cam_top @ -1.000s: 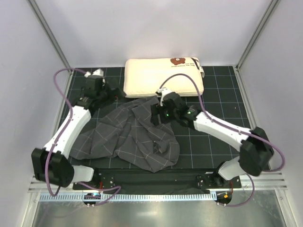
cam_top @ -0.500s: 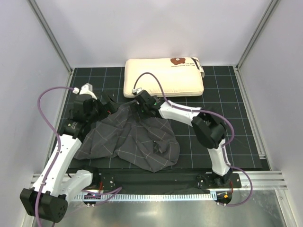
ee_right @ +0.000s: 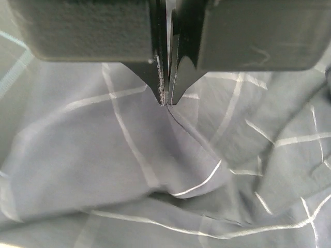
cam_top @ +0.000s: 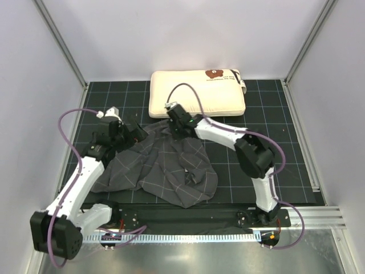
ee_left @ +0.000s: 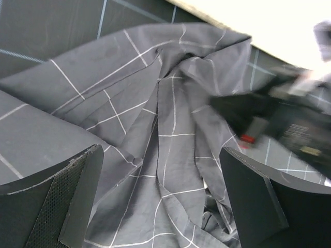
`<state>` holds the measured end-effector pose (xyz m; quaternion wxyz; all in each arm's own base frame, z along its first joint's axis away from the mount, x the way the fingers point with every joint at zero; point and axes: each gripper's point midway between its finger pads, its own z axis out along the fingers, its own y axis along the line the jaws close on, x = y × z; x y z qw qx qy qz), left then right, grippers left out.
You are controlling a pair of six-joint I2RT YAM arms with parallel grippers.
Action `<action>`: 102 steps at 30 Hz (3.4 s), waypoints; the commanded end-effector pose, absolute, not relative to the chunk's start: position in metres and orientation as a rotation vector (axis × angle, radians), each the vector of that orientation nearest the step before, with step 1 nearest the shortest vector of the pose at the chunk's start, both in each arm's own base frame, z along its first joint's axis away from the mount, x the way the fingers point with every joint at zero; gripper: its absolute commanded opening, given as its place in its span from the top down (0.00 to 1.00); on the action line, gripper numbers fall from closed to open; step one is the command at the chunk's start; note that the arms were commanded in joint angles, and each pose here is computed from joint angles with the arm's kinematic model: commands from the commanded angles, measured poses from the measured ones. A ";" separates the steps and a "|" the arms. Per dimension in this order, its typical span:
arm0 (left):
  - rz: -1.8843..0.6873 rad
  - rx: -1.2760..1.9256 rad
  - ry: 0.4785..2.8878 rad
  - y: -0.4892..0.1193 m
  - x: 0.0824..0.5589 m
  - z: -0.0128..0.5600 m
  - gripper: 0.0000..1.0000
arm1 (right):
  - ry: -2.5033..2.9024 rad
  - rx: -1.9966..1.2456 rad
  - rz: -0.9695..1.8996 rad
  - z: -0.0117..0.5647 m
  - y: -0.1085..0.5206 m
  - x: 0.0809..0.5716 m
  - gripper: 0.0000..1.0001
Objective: Put the pillow into the pillowcase
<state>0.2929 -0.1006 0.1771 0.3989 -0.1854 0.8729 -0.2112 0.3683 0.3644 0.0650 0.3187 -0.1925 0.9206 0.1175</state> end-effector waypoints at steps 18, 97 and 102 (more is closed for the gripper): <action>-0.526 -0.333 2.259 -0.159 0.341 0.131 0.02 | 2.378 0.161 0.574 0.111 0.177 0.459 0.35; -0.415 0.273 2.322 -0.258 0.292 0.157 0.00 | 2.366 0.252 -0.237 0.140 0.084 0.475 0.96; -0.412 0.448 2.335 -0.283 0.266 0.146 0.00 | 2.274 0.347 -0.082 0.200 0.050 0.457 0.96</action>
